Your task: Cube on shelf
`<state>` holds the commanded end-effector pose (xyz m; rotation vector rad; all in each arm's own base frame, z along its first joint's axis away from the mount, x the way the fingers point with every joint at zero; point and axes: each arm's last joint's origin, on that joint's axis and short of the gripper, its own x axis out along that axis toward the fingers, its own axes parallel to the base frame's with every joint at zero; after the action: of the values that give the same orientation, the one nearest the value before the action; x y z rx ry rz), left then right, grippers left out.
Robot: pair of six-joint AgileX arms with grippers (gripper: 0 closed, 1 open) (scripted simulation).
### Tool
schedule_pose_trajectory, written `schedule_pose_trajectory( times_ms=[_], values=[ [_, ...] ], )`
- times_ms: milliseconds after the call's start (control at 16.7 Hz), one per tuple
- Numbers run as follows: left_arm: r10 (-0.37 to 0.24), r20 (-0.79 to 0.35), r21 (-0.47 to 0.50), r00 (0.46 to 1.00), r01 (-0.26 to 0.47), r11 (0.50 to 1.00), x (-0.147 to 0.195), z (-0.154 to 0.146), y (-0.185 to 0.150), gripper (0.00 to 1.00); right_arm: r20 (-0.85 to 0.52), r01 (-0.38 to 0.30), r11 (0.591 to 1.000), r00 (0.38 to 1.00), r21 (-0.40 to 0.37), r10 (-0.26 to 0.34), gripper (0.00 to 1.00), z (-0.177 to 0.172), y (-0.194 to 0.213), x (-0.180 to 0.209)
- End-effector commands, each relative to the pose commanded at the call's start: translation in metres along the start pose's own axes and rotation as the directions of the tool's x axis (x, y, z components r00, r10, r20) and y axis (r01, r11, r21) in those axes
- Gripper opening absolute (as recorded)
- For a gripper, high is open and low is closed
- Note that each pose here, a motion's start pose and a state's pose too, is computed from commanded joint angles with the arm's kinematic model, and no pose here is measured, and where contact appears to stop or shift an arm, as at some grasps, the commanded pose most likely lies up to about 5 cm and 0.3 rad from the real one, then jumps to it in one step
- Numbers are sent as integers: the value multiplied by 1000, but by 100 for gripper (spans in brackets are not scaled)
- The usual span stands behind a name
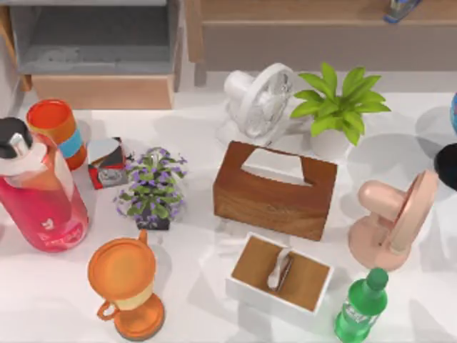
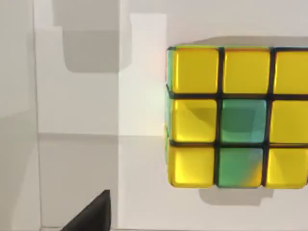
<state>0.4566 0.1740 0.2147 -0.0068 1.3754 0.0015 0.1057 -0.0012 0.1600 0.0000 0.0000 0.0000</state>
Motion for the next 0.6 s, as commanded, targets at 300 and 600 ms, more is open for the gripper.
schedule_pose_trajectory(
  times_ms=[300, 600],
  values=[
    [3, 2, 4, 1000, -3, 1000, 54, 12, 0, 100, 0, 0, 1000, 1000, 0, 0, 100, 0, 0, 0],
    [2, 5, 9, 1000, -2, 1000, 58, 13, -1, 100, 0, 0, 1000, 1000, 0, 0, 100, 0, 0, 0]
  ],
)
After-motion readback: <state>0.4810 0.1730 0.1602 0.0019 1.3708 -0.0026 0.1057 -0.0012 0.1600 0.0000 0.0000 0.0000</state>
